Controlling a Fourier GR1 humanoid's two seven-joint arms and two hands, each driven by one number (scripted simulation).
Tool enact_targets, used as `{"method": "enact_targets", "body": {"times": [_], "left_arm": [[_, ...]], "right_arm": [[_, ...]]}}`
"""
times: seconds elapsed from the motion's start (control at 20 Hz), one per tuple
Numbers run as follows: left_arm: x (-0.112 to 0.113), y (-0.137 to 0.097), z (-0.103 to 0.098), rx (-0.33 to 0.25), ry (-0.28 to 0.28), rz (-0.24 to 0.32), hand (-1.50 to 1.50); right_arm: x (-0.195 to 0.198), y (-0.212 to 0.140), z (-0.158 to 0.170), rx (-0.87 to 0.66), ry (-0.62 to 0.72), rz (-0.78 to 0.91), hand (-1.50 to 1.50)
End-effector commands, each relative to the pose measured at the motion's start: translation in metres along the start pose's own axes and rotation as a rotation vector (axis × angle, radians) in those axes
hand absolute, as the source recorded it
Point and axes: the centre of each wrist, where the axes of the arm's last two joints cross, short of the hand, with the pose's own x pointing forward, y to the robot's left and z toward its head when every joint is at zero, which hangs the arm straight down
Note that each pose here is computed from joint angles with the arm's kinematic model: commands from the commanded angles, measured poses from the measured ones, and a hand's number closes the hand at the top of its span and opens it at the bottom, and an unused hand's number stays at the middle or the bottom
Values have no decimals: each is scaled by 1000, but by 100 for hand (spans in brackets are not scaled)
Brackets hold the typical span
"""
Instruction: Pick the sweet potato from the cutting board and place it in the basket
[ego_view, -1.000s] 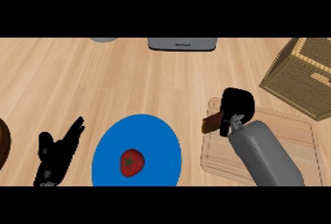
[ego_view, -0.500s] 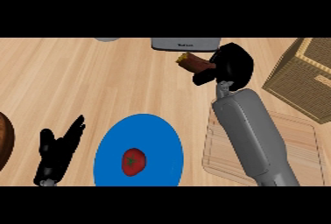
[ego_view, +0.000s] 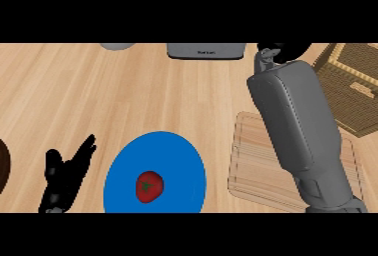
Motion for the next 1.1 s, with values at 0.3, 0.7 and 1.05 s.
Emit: {"method": "enact_targets", "body": {"times": [0.3,0.7,1.05], "left_arm": [[-25,8,5,13,104,3,0],[-11,-6,-4,16,75,0,0],[-26,0,7,13,93,17,0]], "right_arm": [[35,-66,-66,-193,170,-85,150],[-10,-77,-116,-194,228,-17,150],[-49,-80,-152,-198,257,45,150]]}}
